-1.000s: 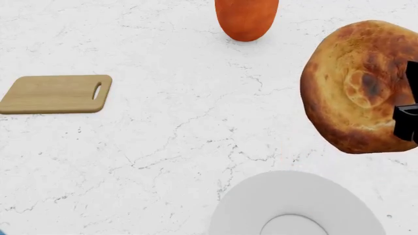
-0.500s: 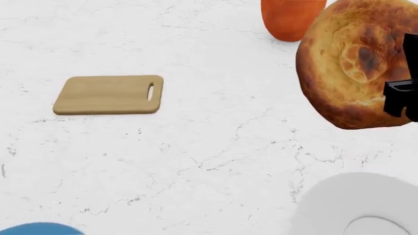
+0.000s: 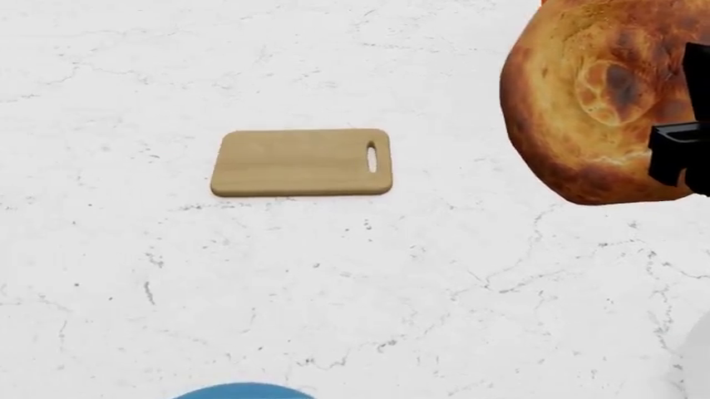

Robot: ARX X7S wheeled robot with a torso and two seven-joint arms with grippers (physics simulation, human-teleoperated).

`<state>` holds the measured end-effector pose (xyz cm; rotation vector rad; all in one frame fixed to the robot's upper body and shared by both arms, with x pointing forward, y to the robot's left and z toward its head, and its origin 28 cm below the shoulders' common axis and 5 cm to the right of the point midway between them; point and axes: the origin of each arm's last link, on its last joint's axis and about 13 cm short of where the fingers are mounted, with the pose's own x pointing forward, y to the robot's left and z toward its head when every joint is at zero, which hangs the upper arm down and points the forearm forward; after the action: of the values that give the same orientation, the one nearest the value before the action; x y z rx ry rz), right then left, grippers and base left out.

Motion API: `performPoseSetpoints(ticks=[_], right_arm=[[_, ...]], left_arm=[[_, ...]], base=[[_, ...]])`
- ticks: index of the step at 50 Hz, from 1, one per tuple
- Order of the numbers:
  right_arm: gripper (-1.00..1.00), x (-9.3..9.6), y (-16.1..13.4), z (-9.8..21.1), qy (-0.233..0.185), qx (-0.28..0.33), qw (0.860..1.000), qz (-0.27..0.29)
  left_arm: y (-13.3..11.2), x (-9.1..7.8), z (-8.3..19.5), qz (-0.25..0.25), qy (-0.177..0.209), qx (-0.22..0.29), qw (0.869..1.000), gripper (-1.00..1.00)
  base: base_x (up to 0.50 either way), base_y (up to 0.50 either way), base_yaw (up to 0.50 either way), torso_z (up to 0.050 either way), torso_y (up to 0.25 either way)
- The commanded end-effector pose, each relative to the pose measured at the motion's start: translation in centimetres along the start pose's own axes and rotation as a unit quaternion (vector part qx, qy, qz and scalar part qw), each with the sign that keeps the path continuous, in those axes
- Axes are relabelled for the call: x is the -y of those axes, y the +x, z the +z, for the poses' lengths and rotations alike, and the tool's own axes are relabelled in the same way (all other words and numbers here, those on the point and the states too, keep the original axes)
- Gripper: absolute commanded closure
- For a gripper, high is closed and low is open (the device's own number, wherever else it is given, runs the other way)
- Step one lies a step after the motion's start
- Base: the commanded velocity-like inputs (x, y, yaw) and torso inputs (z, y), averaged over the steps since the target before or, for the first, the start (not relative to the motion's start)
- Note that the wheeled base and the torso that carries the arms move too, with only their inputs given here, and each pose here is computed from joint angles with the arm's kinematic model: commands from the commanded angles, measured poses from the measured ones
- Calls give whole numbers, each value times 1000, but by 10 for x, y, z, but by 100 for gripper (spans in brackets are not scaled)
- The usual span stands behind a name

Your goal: Place all breads on the cutting board.

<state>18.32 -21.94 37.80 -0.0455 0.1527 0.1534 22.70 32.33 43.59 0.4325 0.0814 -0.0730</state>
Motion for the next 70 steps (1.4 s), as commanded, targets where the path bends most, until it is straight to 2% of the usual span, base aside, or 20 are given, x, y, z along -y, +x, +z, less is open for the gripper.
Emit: performPoseSetpoints(ticks=[1,9,14,19,27,34,37,38,42,46,53,70], right_arm=[[100,4,2,0,12,11,1000,-17],[100,3,1,0,15,16,1000,-13],[100,3,-1,-1,3,13,1000,-4],[100,1,-5,9,-12,42,999,-5],[100,-1,-12,40,-31,60,998,-12],[100,-3,-18,68,-57,50,997,-19],[100,-5,-21,85,-50,57,997,-22],[100,-5,-22,88,-47,57,997,-18],[100,-7,-25,104,-57,63,996,-18],[100,-8,-26,112,-64,66,996,-16],[100,-14,-30,134,-77,81,994,-13],[100,-19,-27,140,-89,96,991,-7]], left_arm=[[1,2,2,0,-8,4,1000,100],[2,4,2,-2,-4,7,1000,100],[4,3,-2,3,-4,4,1000,100],[1,0,7,7,-8,15,1000,100],[-9,-7,35,15,-18,49,999,100],[-18,-12,67,15,-8,71,997,100],[-23,-16,83,12,-3,76,997,100],[-24,-17,87,2,-17,79,997,100],[-27,-20,99,3,-6,81,997,100],[-27,-21,100,-4,-17,85,996,100],[-30,-27,111,2,-16,91,996,100],[-28,-28,109,10,-15,85,996,100]], base=[[0,0,0,0,0],[0,0,0,0,0],[314,-6,0,0,0],[0,0,0,0,0],[0,0,0,0,0],[0,0,0,0,1],[0,0,0,0,0],[0,0,0,0,0],[0,0,0,0,0],[0,0,0,0,0],[0,0,0,0,0],[0,0,0,0,-50]])
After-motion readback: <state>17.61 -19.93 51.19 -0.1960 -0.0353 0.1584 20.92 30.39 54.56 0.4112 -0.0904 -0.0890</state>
